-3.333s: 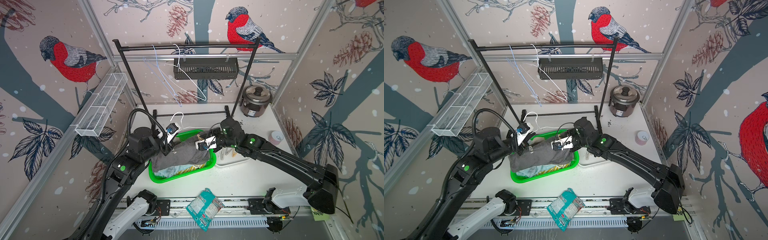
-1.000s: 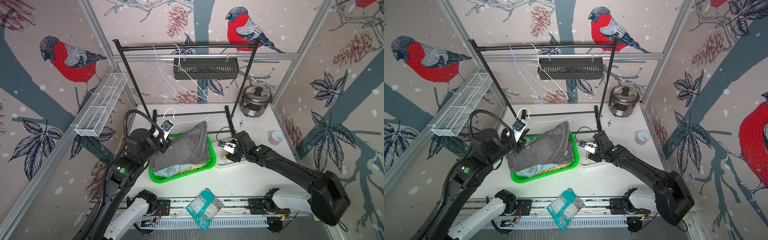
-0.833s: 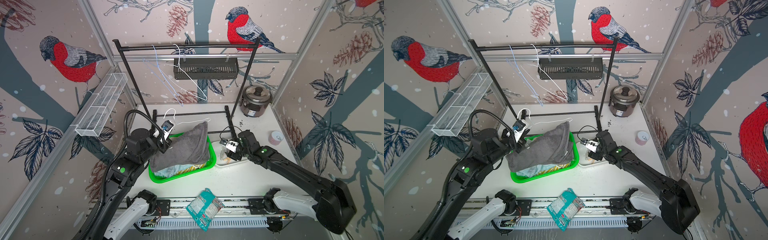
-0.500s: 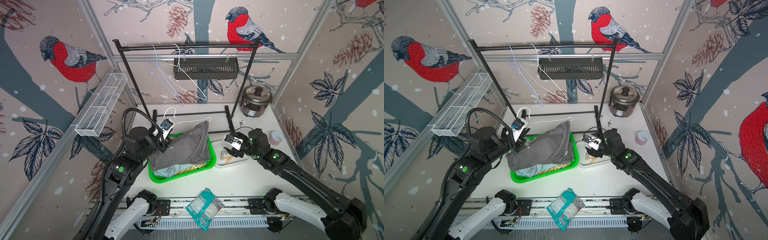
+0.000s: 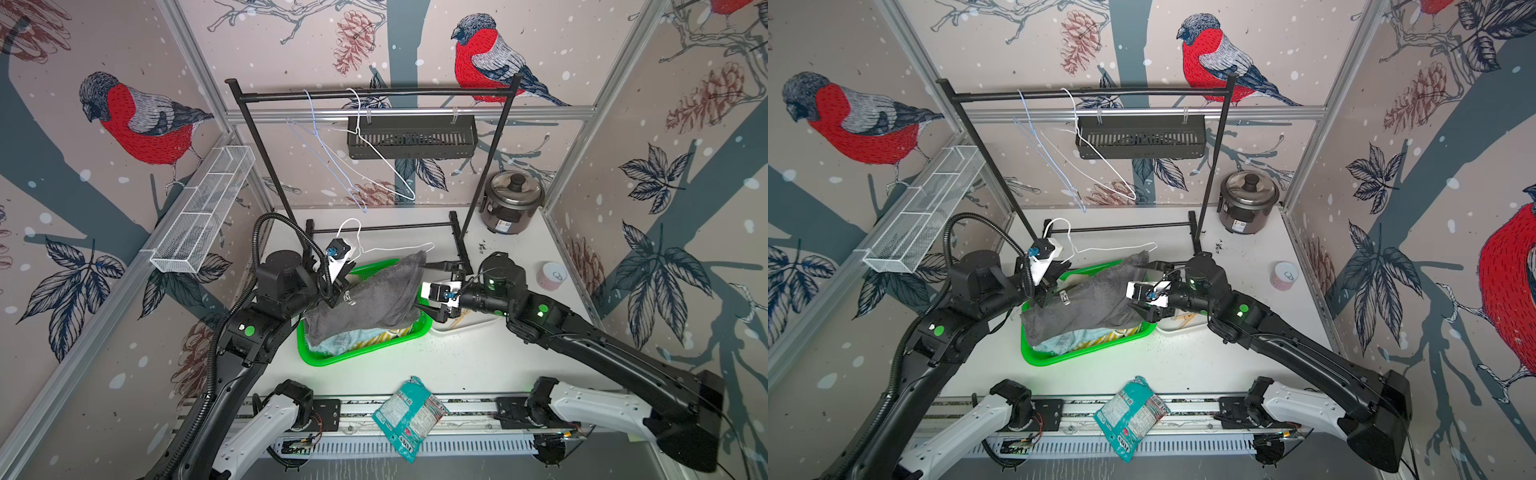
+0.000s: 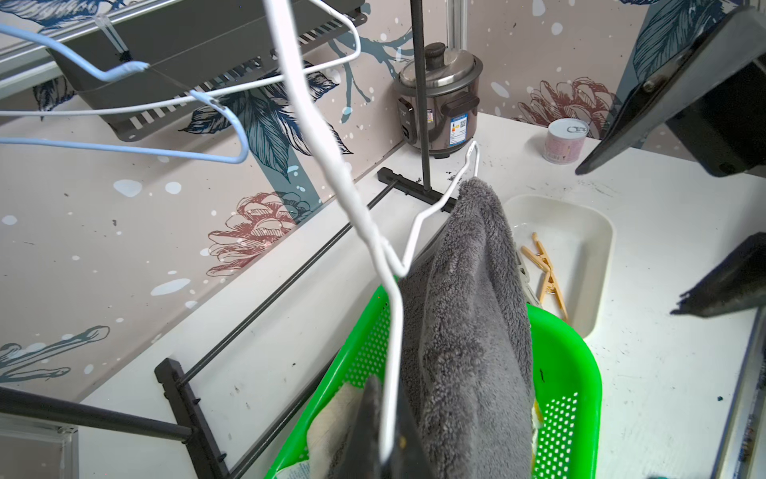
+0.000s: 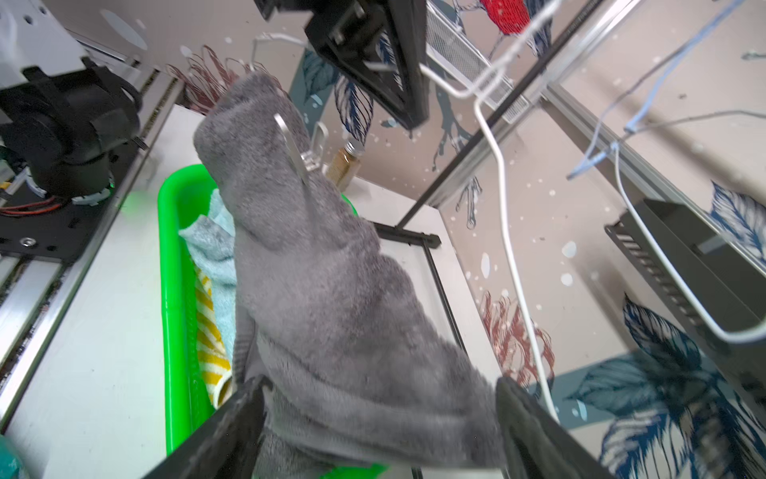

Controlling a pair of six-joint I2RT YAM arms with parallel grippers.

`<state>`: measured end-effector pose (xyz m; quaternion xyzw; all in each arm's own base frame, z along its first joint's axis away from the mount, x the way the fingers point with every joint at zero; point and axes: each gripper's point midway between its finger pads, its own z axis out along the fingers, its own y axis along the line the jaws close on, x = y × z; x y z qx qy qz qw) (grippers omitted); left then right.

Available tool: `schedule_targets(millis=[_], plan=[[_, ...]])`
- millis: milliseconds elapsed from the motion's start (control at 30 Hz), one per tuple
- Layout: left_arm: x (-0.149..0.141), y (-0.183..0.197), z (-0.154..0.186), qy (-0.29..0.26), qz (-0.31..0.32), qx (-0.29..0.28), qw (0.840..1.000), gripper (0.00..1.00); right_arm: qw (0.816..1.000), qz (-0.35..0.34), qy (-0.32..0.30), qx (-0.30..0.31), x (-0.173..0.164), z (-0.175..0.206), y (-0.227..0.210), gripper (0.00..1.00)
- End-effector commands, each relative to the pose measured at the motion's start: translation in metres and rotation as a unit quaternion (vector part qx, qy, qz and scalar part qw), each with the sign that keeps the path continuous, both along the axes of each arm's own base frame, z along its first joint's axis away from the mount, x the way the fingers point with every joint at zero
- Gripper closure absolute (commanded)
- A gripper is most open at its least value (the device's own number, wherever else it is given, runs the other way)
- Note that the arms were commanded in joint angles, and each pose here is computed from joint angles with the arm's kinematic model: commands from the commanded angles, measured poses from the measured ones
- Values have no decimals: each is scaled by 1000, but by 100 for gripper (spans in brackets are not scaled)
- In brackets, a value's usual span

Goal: Remove the clothespins securing towels to the hanger
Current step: Remove the clothespin from the hanger.

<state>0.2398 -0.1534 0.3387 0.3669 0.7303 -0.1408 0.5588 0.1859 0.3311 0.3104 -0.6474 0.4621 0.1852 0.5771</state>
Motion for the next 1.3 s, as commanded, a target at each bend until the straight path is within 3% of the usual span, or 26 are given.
schedule_targets(millis=[0,667,1267], plan=[[0,-7,13,-21,-18,-23,999,100,998,47,-32,13,-9,14,22,13],[-3,-10,9,-23,-32,-26,999,100,984,166,-39,-44,-21,-15,112,14],[-2,-10,8,-26,-34,-27,999,100,976,209,-28,-64,-25,-31,144,34]])
